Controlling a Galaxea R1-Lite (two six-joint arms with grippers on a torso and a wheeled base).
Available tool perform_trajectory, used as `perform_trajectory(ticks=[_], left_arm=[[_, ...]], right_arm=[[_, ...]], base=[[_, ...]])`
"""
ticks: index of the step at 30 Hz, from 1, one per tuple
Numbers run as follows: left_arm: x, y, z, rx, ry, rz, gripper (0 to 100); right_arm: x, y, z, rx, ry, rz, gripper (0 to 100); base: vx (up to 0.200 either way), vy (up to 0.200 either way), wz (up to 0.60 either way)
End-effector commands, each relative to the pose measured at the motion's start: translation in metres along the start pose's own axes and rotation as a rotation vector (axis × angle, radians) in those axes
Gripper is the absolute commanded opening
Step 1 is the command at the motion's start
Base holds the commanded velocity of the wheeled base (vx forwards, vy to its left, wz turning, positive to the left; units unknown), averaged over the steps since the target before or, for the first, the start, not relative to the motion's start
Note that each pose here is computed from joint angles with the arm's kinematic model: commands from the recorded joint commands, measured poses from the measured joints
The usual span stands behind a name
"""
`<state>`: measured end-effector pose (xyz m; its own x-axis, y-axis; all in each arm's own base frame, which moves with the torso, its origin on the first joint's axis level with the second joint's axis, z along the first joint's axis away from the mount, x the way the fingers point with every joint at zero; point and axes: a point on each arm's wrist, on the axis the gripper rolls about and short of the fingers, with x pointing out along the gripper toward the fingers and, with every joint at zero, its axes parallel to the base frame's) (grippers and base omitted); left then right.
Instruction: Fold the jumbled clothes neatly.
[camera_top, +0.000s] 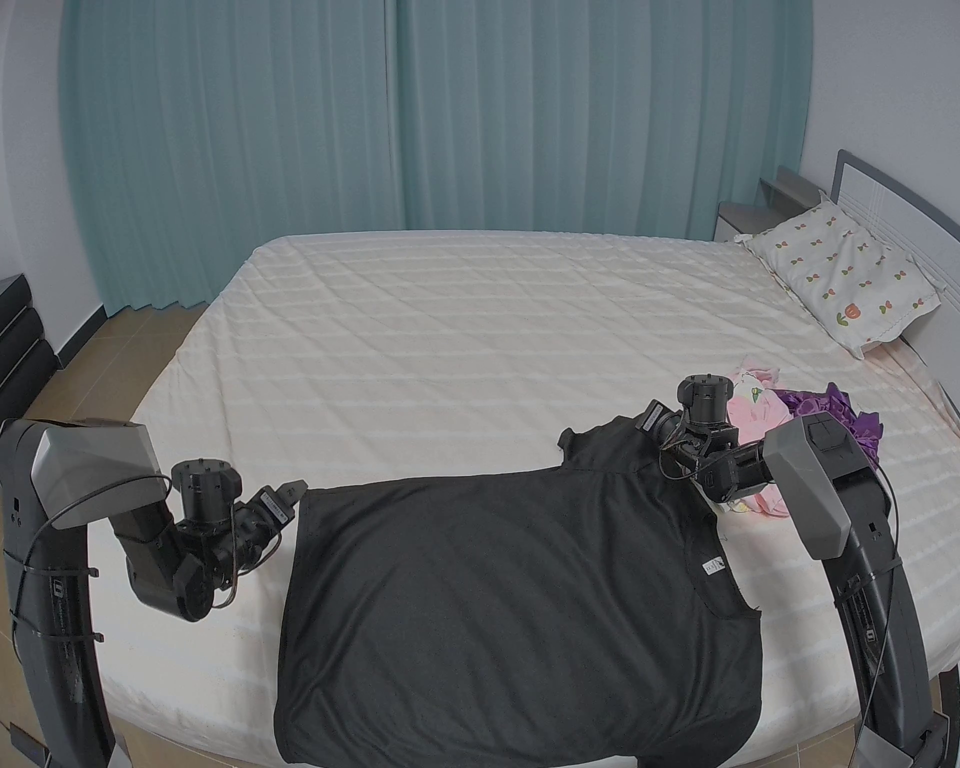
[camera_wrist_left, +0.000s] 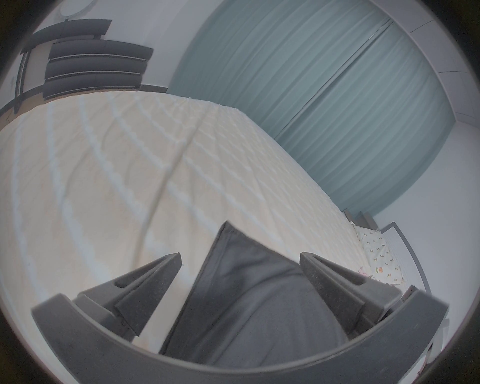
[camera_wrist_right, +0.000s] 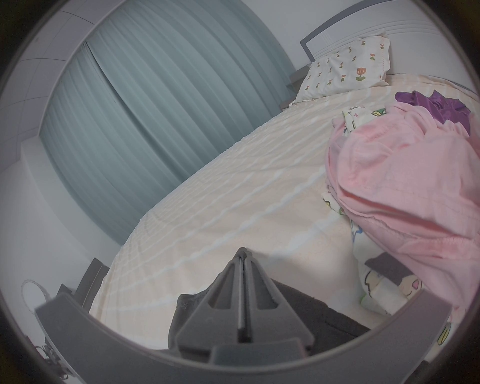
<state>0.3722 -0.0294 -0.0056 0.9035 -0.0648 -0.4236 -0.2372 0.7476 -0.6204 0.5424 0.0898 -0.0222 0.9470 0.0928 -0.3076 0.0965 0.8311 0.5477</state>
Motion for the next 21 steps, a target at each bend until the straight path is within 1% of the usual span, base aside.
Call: perform_trajectory(ticks=[1,4,9,12,17,21], left_arm=[[0.039,-0.008,0.004,0.016,0.018,0.008,100],[0.049,-0.007,0.001,0.023,0.028,0.017,100],[0.066,0.001,-0.008,0.117,0.037,0.029,100],[0.071,0.003,-0.010,0.138,0.027,0.042,100],[0.080,0.004,-0.011,0.151,0.018,0.038,100],[0.088,0.003,-0.018,0.158,0.047,0.048,100]], right_arm=[[-0.008,0.001,0.002,-0.001,0.001,0.000,0],[-0.009,-0.001,-0.001,-0.003,0.003,-0.002,0],[-0.009,-0.003,-0.003,-0.004,0.010,-0.007,0],[-0.009,-0.003,-0.003,-0.004,0.010,-0.007,0],[-0.009,-0.002,-0.004,-0.004,0.010,-0.006,0],[-0.008,-0.004,-0.004,-0.003,0.011,-0.010,0]], base=[[0.000,0.000,0.00],[0.000,0.000,0.00],[0.000,0.000,0.00],[0.000,0.000,0.00],[0.000,0.000,0.00],[0.000,0.000,0.00]])
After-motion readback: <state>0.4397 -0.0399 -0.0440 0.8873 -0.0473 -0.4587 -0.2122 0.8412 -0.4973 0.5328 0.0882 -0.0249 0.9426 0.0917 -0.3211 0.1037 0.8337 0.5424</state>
